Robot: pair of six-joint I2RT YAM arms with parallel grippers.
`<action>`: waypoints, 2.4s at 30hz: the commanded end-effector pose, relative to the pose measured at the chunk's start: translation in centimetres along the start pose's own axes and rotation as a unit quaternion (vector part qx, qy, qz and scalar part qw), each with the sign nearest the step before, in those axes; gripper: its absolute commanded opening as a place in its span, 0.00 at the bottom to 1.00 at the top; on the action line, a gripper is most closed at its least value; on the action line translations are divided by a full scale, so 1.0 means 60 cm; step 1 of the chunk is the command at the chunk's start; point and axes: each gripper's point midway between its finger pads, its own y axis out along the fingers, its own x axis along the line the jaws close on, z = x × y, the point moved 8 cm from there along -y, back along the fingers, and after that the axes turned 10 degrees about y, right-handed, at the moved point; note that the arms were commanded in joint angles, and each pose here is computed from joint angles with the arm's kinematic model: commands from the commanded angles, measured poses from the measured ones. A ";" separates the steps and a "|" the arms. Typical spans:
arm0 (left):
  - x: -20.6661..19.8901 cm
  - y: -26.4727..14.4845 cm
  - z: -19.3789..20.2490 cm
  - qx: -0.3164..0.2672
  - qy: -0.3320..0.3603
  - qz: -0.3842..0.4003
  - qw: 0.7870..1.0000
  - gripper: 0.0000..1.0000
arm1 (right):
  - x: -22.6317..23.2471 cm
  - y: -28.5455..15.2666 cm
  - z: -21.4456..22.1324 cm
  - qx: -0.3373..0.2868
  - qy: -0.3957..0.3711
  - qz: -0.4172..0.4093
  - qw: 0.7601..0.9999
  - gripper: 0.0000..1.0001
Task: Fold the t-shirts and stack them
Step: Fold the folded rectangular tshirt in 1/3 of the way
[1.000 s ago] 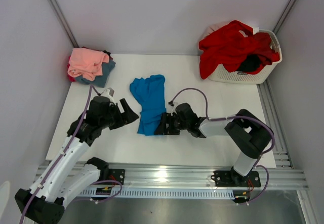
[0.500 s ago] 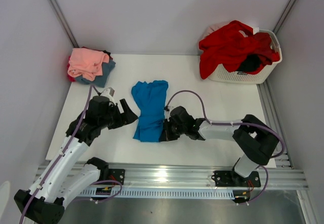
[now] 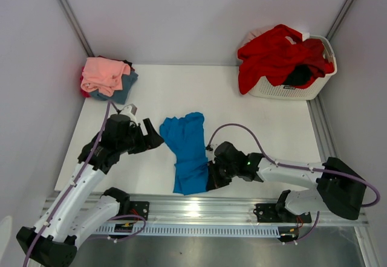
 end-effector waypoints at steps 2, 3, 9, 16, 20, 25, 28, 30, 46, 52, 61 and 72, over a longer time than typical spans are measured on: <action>-0.009 -0.010 -0.022 -0.022 0.016 0.010 1.000 0.86 | 0.002 -0.029 0.020 0.006 0.017 0.001 1.000 0.43; -0.010 -0.010 -0.023 -0.022 0.017 0.012 1.000 0.86 | 0.005 -0.036 0.019 -0.001 0.016 0.000 1.000 0.56; -0.011 -0.005 -0.026 -0.023 0.011 0.013 1.000 0.86 | 0.036 -0.068 -0.025 -0.067 -0.031 0.006 0.997 0.75; -0.013 -0.010 -0.028 -0.031 0.006 0.014 0.999 0.85 | 0.052 -0.028 -0.067 -0.058 -0.034 -0.031 0.997 0.63; -0.012 -0.011 -0.027 -0.030 0.004 0.011 0.999 0.85 | 0.056 0.006 -0.076 -0.038 -0.033 -0.049 0.998 0.57; -0.011 -0.015 -0.029 -0.031 0.009 0.007 0.999 0.84 | 0.058 0.031 -0.082 -0.027 -0.032 -0.051 0.998 0.57; -0.011 -0.015 -0.030 -0.032 0.011 0.005 0.999 0.84 | 0.060 0.038 -0.085 -0.030 -0.034 -0.056 0.997 0.57; -0.011 -0.014 -0.028 -0.029 0.012 0.007 0.999 0.84 | 0.064 0.040 -0.091 -0.037 -0.038 -0.058 0.997 0.56; -0.007 -0.015 -0.025 -0.031 0.023 0.003 0.999 0.82 | 0.075 0.082 -0.145 -0.050 -0.067 -0.037 0.996 0.00; -0.008 -0.012 -0.029 -0.033 0.025 0.004 0.999 0.82 | 0.080 0.083 -0.182 -0.064 -0.080 -0.028 0.994 0.00; -0.008 -0.007 -0.033 -0.033 0.030 0.002 0.999 0.81 | 0.058 0.073 -0.268 -0.098 -0.073 -0.023 0.992 0.00; -0.009 -0.008 -0.038 -0.032 0.034 -0.001 0.999 0.81 | 0.026 0.108 -0.347 -0.141 -0.073 0.014 0.987 0.57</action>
